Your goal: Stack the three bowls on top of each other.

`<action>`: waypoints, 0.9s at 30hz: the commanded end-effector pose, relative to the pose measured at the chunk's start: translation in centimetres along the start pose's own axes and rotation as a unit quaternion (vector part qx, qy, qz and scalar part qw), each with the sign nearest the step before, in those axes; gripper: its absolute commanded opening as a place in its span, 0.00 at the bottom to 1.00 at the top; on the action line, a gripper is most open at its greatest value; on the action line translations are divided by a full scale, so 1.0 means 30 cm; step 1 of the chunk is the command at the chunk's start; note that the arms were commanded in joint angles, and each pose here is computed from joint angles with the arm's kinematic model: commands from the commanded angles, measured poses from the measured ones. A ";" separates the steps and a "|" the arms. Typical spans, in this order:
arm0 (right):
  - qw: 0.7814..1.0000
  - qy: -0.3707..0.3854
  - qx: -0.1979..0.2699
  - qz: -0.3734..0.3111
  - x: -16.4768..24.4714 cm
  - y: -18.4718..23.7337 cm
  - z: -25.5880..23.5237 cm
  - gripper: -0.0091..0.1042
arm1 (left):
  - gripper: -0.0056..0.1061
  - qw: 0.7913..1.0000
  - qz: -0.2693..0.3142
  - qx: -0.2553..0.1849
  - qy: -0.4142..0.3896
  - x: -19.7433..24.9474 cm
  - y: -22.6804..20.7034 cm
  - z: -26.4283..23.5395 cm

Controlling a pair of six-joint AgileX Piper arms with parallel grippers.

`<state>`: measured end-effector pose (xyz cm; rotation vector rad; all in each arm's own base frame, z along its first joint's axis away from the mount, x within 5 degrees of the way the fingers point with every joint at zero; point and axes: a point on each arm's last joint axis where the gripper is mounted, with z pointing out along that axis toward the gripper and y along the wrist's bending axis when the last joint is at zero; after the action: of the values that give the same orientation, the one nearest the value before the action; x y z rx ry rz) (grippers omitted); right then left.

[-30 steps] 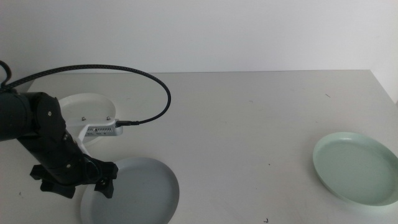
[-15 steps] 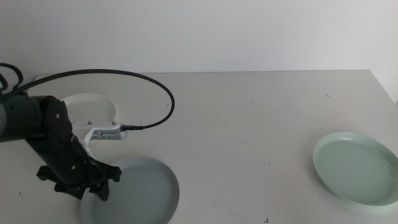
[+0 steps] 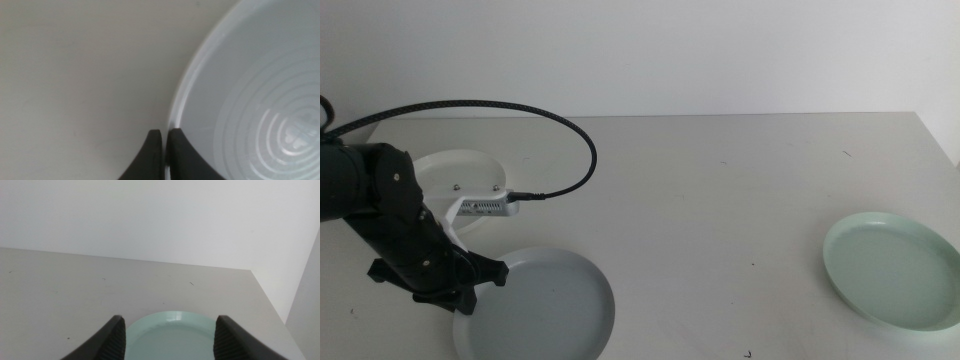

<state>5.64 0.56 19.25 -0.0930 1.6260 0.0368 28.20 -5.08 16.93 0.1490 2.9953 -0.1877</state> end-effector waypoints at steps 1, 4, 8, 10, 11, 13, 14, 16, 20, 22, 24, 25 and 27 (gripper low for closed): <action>0.999 -0.037 0.014 -0.010 -0.029 -0.007 -0.002 0.48 | 0.05 0.999 0.004 0.009 -0.041 0.000 -0.021 -0.093; 0.999 -0.037 0.014 -0.010 -0.029 -0.007 -0.002 0.48 | 0.05 0.999 0.005 0.019 -0.051 -0.001 -0.034 -0.158; 0.999 -0.037 0.014 -0.010 -0.029 -0.007 -0.002 0.48 | 0.05 0.997 0.002 0.040 -0.059 -0.034 -0.058 -0.236; 0.999 -0.037 0.014 -0.010 -0.029 -0.007 -0.002 0.48 | 0.05 0.996 -0.005 0.056 -0.074 -0.057 -0.072 -0.267; 0.999 -0.037 0.014 -0.010 -0.029 -0.007 -0.002 0.48 | 0.05 0.994 -0.008 0.067 -0.083 -0.068 -0.080 -0.280; 0.999 -0.037 0.014 -0.010 -0.029 -0.007 -0.002 0.48 | 0.05 0.991 -0.010 0.092 -0.096 -0.084 -0.098 -0.303; 0.999 -0.037 0.014 -0.010 -0.029 -0.007 -0.002 0.48 | 0.05 0.990 -0.006 0.101 -0.100 -0.091 -0.112 -0.311; 0.999 -0.037 0.014 -0.010 -0.029 -0.007 -0.002 0.48 | 0.05 0.989 0.007 0.107 -0.105 -0.102 -0.142 -0.320; 0.999 -0.037 0.014 -0.010 -0.029 -0.007 -0.002 0.48 | 0.05 0.988 0.029 0.114 -0.100 -0.132 -0.230 -0.311; 0.999 -0.037 0.014 -0.010 -0.029 -0.007 -0.002 0.48 | 0.05 0.988 0.037 0.118 -0.095 -0.149 -0.271 -0.298; 0.999 -0.037 0.014 -0.010 -0.029 -0.007 -0.002 0.48 | 0.05 0.987 0.048 0.124 -0.091 -0.169 -0.320 -0.284; 0.999 -0.037 0.014 -0.010 -0.029 -0.007 -0.002 0.48 | 0.05 0.987 0.053 0.126 -0.089 -0.176 -0.339 -0.277; 0.999 -0.037 0.014 -0.010 -0.029 -0.007 -0.002 0.48 | 0.05 0.986 0.066 0.130 -0.085 -0.193 -0.384 -0.259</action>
<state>5.64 0.56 19.25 -0.0930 1.6260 0.0368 31.51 -14.80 24.43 0.3516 2.8565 -0.4852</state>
